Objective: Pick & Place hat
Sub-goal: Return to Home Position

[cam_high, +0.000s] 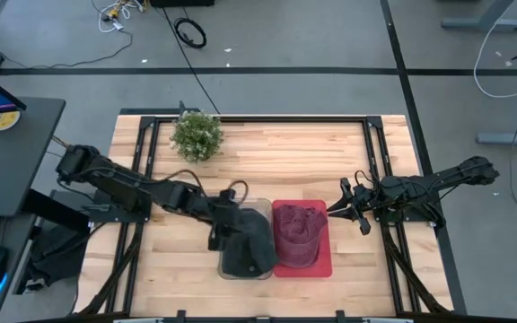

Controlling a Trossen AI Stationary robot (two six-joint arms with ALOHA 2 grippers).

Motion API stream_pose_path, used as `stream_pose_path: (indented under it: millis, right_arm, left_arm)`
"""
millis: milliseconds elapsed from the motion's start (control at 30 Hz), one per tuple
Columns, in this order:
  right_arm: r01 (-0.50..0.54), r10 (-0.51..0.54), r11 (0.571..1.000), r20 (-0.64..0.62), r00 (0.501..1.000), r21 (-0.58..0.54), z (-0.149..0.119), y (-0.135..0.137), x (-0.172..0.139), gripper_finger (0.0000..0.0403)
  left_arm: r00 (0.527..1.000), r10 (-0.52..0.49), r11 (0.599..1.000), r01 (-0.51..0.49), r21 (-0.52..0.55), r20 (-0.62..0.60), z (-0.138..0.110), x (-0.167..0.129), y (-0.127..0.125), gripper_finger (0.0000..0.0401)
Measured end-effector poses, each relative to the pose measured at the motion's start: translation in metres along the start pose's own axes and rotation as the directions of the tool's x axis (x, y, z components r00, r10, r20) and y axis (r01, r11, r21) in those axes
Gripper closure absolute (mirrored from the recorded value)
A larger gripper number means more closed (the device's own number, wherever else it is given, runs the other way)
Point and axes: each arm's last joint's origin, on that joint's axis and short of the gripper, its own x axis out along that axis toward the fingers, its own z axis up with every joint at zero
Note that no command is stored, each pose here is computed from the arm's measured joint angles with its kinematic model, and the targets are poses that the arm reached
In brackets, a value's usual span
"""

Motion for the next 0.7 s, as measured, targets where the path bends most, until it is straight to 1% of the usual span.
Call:
stream_pose_path:
  millis: [100,200,300,400,500,567,633,700]
  right_arm:
    - [0.001,-0.001,1.000,-0.001,1.000,0.000,0.000,0.000,0.000,0.0334]
    - [0.001,-0.001,1.000,0.000,1.000,0.000,0.000,0.000,0.000,0.0334]
    - [0.000,0.000,1.000,0.000,1.000,0.000,0.000,0.000,0.000,0.0334]
    - [0.000,0.000,1.000,0.000,1.000,0.000,0.000,0.000,0.000,0.0334]
    - [0.000,0.000,1.000,0.000,1.000,0.000,0.000,0.000,0.000,0.0334]
    - [0.000,0.000,1.000,0.000,1.000,0.000,0.000,0.000,0.000,0.0334]
    - [0.000,0.000,1.000,0.000,1.000,0.000,0.000,0.000,0.000,0.0334]
    - [0.000,0.000,1.000,0.000,1.000,0.000,0.000,0.000,0.000,0.0334]
  left_arm:
    - [0.998,-0.007,1.000,0.009,-0.029,0.062,-0.021,-0.010,0.015,0.0266]
    - [0.989,0.010,0.999,-0.003,-0.052,0.146,-0.043,-0.022,0.026,0.0266]
    - [0.962,0.026,0.998,-0.008,-0.066,0.272,-0.060,-0.035,0.033,0.0266]
    - [0.932,0.049,0.998,-0.028,-0.063,0.358,-0.079,-0.047,0.038,0.0266]
    - [0.910,0.101,0.994,-0.075,-0.080,0.402,-0.096,-0.057,0.041,0.0266]
    - [0.900,0.140,0.989,-0.102,-0.111,0.414,-0.106,-0.061,0.043,0.0266]
    - [0.893,0.169,0.981,-0.114,-0.155,0.417,-0.115,-0.063,0.044,0.0266]
    - [0.893,0.177,0.976,-0.106,-0.189,0.414,-0.121,-0.063,0.044,0.0266]
